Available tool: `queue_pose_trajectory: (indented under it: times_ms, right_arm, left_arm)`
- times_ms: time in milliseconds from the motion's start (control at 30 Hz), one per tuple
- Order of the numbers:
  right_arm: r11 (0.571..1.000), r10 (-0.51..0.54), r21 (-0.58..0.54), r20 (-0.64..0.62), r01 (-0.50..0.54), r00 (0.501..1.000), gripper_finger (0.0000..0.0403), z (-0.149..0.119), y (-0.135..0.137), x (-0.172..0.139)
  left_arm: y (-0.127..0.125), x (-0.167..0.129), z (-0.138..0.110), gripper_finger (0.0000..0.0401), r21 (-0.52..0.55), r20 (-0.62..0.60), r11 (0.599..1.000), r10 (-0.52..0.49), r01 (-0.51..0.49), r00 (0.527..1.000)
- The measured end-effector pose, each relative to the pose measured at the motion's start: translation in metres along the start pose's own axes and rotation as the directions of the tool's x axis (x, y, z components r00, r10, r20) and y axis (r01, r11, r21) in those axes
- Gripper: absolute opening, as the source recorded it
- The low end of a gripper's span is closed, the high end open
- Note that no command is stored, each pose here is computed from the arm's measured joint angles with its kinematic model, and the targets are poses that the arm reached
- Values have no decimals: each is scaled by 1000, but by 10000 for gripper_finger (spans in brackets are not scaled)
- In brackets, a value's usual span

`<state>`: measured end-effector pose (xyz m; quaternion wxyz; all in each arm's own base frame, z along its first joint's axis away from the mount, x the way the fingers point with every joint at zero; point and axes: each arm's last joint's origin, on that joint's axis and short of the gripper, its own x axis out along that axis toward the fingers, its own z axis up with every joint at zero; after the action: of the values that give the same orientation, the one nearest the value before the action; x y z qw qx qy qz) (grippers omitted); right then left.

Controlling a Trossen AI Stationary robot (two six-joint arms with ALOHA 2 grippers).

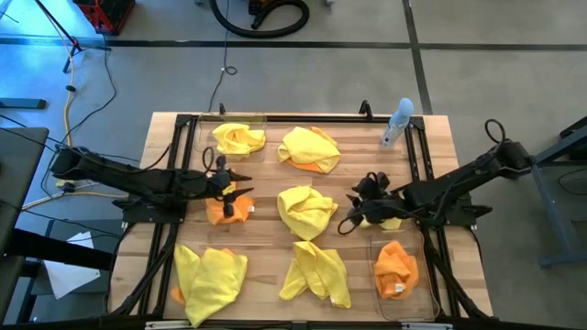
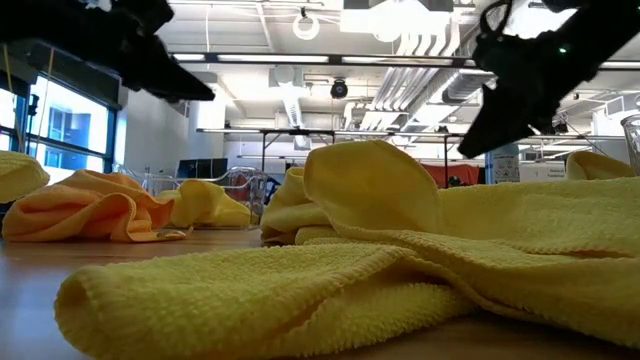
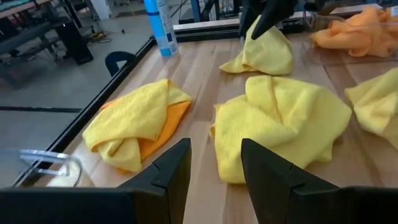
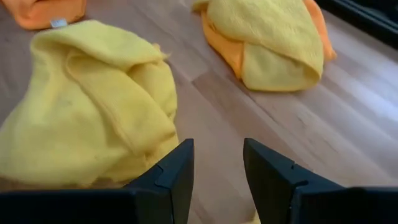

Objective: Sort microfiber towel by color & place in baskets
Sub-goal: Put the yellow towel into the top transparent bin

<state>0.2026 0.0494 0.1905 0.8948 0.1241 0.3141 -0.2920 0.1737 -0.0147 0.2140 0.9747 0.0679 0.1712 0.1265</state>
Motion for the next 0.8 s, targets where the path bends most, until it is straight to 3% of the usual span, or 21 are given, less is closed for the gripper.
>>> queue_pose_trajectory:
  times_ms: [267, 433, 800]
  right_arm:
    - [996, 85, 14, 35, -85, 996, 132, -12, -7, -18]
    - [989, 146, -20, 36, -146, 989, 132, -16, -8, -33]
    - [983, 160, -108, 119, -147, 980, 132, -24, -22, -66]
  left_arm:
    - [-15, 34, 32, 129, 13, -67, 1000, -18, 19, 998]
    - [-36, 62, 43, 129, -1, -171, 999, -42, 43, 984]
    - [-79, 121, 58, 129, 4, -244, 997, -68, 71, 968]
